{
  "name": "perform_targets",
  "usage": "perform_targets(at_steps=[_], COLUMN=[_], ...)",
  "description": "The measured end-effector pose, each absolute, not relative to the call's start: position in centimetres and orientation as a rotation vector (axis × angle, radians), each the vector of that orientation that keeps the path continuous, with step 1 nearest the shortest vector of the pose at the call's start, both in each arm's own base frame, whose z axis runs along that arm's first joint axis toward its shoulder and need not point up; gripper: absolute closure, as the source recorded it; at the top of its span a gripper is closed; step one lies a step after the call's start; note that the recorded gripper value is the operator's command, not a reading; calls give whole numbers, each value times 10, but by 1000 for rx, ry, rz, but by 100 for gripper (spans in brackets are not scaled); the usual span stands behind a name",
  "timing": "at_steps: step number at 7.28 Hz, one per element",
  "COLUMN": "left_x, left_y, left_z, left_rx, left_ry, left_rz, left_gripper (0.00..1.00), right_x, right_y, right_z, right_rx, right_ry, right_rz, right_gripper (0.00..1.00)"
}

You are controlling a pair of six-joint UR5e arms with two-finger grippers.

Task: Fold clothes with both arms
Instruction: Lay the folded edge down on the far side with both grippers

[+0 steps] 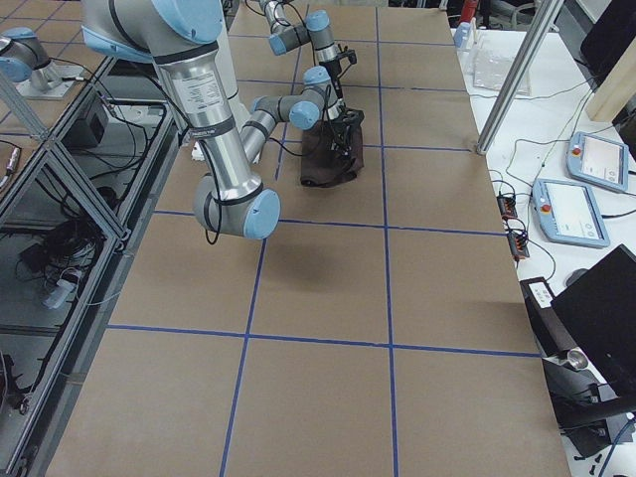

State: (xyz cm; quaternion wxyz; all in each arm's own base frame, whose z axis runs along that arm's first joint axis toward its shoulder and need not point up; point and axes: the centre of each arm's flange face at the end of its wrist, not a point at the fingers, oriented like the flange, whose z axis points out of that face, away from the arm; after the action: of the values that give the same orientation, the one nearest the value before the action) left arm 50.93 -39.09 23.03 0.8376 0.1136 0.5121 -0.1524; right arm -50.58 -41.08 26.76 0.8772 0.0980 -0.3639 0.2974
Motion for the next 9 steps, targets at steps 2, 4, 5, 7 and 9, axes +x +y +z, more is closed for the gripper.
perform_targets(at_steps=[2,4,5,7,9], left_x=[524,525,523,514,495], left_y=[-401,-408,-411,-419,-431], left_z=[245,247,247,246,251], left_rx=[241,250,260,302,312], left_ry=[1071,1067,1064,1054,1049], left_rz=[-327,-325,-316,-215,-107], left_gripper=[100,64,1,0,0], right_x=[-511,-510,-510,-503,-496], right_y=[-419,-424,-426,-430,-428], right_z=[277,280,281,278,254], right_rx=[214,225,233,249,239], right_ry=[-755,-747,-740,-738,-785], right_rz=[609,592,572,506,443], right_gripper=[100,3,0,0,0])
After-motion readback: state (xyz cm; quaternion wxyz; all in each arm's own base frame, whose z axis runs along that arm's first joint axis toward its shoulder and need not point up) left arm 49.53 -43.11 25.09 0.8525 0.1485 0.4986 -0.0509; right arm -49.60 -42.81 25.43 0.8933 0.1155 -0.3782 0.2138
